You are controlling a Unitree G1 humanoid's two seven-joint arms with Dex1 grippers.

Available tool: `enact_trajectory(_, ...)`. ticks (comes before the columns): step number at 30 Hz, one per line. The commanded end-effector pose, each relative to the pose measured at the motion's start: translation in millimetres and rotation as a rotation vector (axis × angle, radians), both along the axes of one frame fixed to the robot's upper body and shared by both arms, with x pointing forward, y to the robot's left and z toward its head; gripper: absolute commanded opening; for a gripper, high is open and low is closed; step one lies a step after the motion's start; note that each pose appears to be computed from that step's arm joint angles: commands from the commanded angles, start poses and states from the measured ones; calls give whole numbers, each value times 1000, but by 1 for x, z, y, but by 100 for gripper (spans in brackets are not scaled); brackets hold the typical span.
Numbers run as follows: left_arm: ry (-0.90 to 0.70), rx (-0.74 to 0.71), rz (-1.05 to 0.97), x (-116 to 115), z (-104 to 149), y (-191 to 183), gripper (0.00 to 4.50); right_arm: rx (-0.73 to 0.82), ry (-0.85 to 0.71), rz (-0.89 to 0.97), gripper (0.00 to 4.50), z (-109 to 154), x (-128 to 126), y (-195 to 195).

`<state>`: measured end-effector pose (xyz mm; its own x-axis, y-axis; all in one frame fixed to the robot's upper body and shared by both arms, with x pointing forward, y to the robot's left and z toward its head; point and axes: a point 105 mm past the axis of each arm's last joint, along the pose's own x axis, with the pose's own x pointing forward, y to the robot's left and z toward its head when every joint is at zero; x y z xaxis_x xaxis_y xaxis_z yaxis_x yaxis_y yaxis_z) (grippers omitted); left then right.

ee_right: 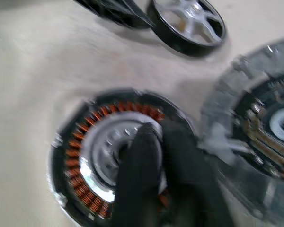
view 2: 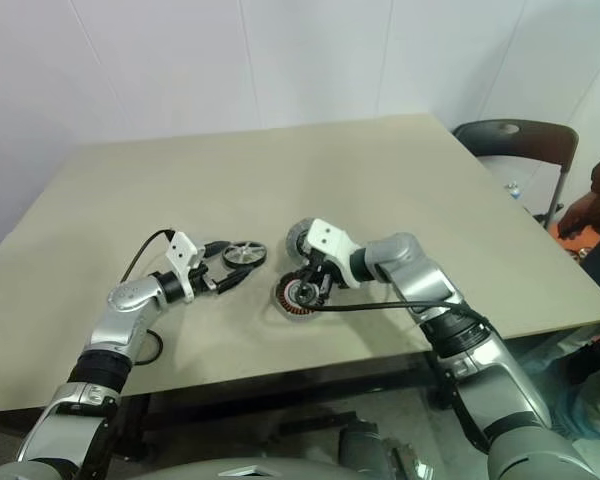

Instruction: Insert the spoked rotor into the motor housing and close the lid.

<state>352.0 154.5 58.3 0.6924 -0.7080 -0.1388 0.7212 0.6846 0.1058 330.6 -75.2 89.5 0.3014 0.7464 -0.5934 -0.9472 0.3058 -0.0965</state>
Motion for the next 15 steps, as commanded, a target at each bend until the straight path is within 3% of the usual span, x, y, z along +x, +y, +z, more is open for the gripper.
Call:
enact_trajectory(1,-59,10,-12,6,14,-1,450,-8,6,40,5,1,-6,0)
enact_trajectory(15,-47,10,-2,1,9,3,450,40,50,-21,5,-19,-5,24)
